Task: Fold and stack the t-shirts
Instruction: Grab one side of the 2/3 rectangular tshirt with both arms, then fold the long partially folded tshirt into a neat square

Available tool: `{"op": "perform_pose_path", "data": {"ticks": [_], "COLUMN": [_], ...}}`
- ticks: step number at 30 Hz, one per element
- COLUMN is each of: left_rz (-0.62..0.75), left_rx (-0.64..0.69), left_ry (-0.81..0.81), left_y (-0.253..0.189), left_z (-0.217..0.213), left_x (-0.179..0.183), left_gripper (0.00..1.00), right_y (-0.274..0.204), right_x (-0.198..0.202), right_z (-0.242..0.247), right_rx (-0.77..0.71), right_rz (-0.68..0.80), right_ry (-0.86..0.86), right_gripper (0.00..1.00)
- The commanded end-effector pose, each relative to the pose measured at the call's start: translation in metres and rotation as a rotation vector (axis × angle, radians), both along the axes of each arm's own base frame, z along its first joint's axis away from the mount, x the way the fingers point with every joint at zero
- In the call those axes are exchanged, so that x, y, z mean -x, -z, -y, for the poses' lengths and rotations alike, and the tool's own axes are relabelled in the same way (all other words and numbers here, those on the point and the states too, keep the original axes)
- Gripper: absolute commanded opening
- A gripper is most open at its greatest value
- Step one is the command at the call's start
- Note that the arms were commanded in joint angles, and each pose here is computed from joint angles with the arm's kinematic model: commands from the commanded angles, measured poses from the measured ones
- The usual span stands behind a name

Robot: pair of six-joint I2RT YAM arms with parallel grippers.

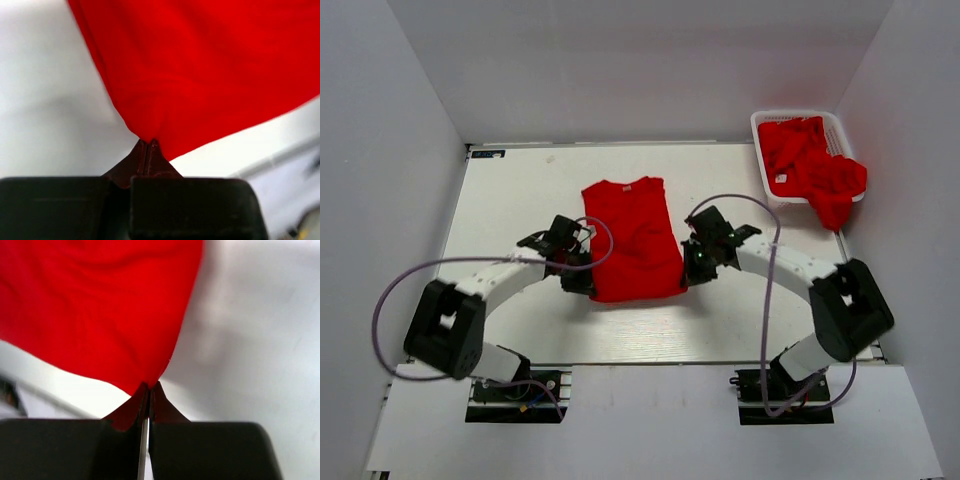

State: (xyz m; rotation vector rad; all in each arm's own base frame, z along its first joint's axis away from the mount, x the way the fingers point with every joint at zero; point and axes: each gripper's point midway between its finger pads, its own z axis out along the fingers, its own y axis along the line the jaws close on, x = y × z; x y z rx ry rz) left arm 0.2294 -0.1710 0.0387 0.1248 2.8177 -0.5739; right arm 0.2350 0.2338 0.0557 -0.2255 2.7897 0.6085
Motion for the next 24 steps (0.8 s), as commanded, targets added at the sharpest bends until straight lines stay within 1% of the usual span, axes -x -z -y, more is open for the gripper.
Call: {"op": "perform_pose_path", "data": {"ticks": [1,2,3,4,5,6,8,10,11,12,13,14,15,16,17,18,19,20,21,22,24], "left_rz": [-0.016,-0.034,0.001,0.006,0.014,0.025,0.071,0.102,0.140,0.155,0.196,0.199,0.232,0.263,0.272,0.290,0.314,0.316,0.333,0.334,0.353], "left_rx": [0.100,0.092,0.108,0.114,0.129,0.139,0.178,0.184,0.183,0.153,0.155,0.146,0.109,0.109,0.099,0.064,0.063,0.055,0.026,0.017,-0.004], "left_ry": [0.019,0.028,0.030,0.022,0.027,0.018,0.018,0.005,-0.003,-0.043,-0.064,-0.084,-0.114,-0.138,-0.147,-0.173,-0.197,-0.216,-0.248,-0.264,-0.291], "left_y": [-0.038,-0.041,-0.055,-0.062,-0.073,-0.080,-0.102,-0.115,-0.128,-0.130,-0.143,-0.145,-0.148,-0.160,-0.161,-0.159,-0.168,-0.169,-0.170,-0.171,-0.172], "left_z": [0.006,0.004,0.004,0.004,0.006,0.007,0.015,0.017,0.019,0.012,0.011,0.011,0.005,0.006,0.005,0.002,0.002,0.002,-0.005,-0.004,-0.008], "left_x": [0.031,0.041,0.041,0.042,0.042,0.040,0.028,0.021,0.009,0.000,-0.012,-0.019,-0.029,-0.040,-0.045,-0.057,-0.067,-0.073,-0.083,-0.091,-0.104], "left_gripper": [0.00,0.00,0.00,0.00,0.00,0.00,0.00,0.00,0.00,0.00,0.00,0.00,0.00,0.00,0.00,0.00,0.00,0.00,0.00,0.00,0.00], "right_y": [-0.025,-0.031,-0.046,-0.051,-0.064,-0.078,-0.088,-0.104,-0.104,-0.109,-0.108,-0.122,-0.125,-0.125,-0.137,-0.136,-0.139,-0.154,-0.146,-0.157,-0.156], "right_x": [0.055,0.059,0.058,0.063,0.062,0.058,0.054,0.042,0.037,0.024,0.017,0.006,-0.005,-0.011,-0.025,-0.033,-0.039,-0.053,-0.062,-0.069,-0.085], "right_z": [0.011,0.011,0.008,0.008,0.007,0.000,0.000,-0.005,-0.006,-0.003,-0.002,-0.006,-0.002,-0.004,-0.007,-0.005,-0.005,-0.004,-0.003,-0.004,0.003], "right_rx": [-0.031,-0.038,-0.065,-0.071,-0.099,-0.124,-0.133,-0.145,-0.139,-0.103,-0.084,-0.085,-0.055,-0.046,-0.054,-0.035,-0.030,-0.036,0.000,-0.011,0.017], "right_rz": [-0.112,-0.109,-0.071,-0.080,-0.044,-0.018,0.001,0.059,0.061,0.110,0.117,0.149,0.186,0.195,0.232,0.240,0.256,0.299,0.298,0.324,0.341], "right_ry": [-0.065,-0.070,-0.082,-0.093,-0.097,-0.110,-0.112,-0.119,-0.117,-0.090,-0.074,-0.072,-0.049,-0.050,-0.038,-0.020,-0.019,0.004,0.020,0.029,0.068], "right_gripper": [0.00,0.00,0.00,0.00,0.00,0.00,0.00,0.00,0.00,0.00,0.00,0.00,0.00,0.00,0.00,0.00,0.00,0.00,0.00,0.00,0.00]}}
